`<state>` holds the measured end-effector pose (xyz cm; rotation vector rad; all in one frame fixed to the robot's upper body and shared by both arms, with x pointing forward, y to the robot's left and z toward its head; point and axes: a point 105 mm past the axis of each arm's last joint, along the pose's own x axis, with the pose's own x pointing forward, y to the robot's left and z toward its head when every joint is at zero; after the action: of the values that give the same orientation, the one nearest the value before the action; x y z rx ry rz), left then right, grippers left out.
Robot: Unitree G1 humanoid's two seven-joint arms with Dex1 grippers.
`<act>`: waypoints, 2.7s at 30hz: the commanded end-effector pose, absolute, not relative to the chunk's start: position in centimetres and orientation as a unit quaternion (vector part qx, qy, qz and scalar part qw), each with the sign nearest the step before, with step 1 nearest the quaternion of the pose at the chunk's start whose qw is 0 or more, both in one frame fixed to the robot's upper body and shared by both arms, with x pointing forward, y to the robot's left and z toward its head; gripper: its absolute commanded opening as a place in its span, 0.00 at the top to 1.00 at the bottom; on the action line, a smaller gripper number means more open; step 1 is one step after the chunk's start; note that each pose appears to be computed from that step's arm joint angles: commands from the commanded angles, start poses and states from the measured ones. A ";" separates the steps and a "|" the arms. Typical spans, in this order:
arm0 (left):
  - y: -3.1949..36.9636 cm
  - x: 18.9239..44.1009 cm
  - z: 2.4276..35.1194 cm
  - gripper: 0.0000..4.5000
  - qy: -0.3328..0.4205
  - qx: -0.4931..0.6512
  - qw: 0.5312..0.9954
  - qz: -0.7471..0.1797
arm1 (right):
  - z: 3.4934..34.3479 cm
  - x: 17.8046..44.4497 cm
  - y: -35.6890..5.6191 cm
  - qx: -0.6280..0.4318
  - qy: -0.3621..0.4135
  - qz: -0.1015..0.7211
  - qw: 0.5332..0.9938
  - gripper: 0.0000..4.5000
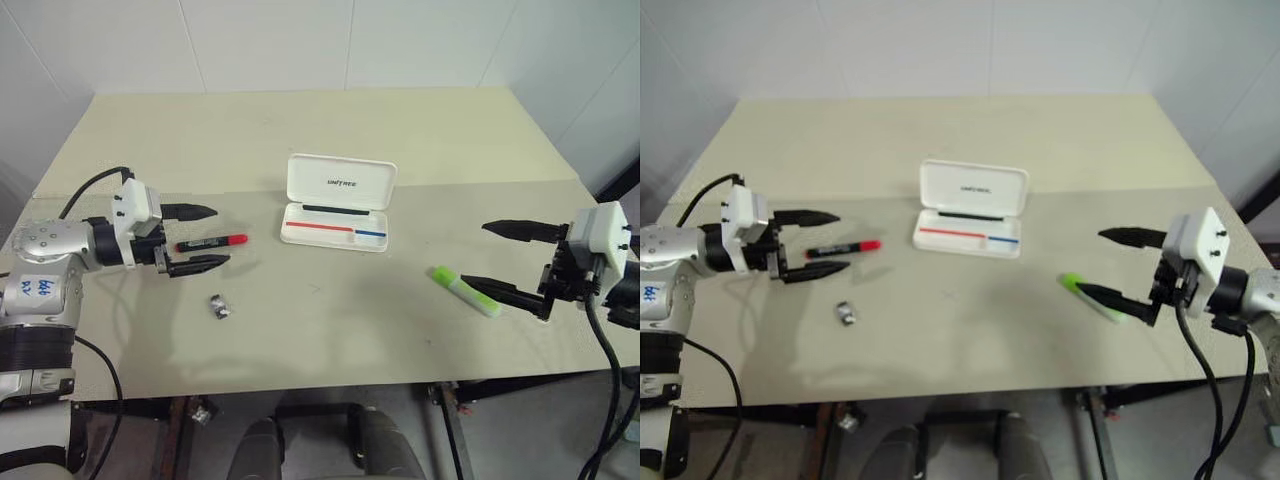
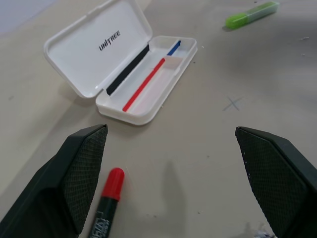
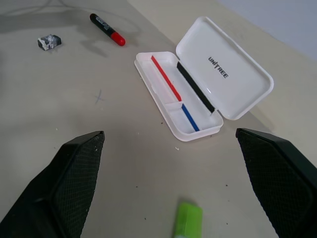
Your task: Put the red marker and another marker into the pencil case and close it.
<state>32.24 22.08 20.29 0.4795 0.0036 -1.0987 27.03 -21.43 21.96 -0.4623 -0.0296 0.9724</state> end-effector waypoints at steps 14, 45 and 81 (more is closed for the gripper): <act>21.0 31.6 21.8 0.01 -0.043 0.238 0.828 -0.506 | 23.0 31.7 -15.1 -0.284 -0.011 0.536 0.795 0.00; 19.0 30.0 22.3 0.00 -0.078 0.224 0.836 -0.495 | 15.2 40.4 -9.5 -0.343 0.114 0.557 0.747 0.45; 19.8 28.5 19.6 0.00 -0.005 0.201 0.803 -0.562 | 12.7 30.2 -9.9 -0.355 0.111 0.663 0.649 1.00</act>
<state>28.88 20.30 18.52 0.3997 0.0358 -1.1908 29.99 -10.10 11.88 -0.7915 0.2780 1.5421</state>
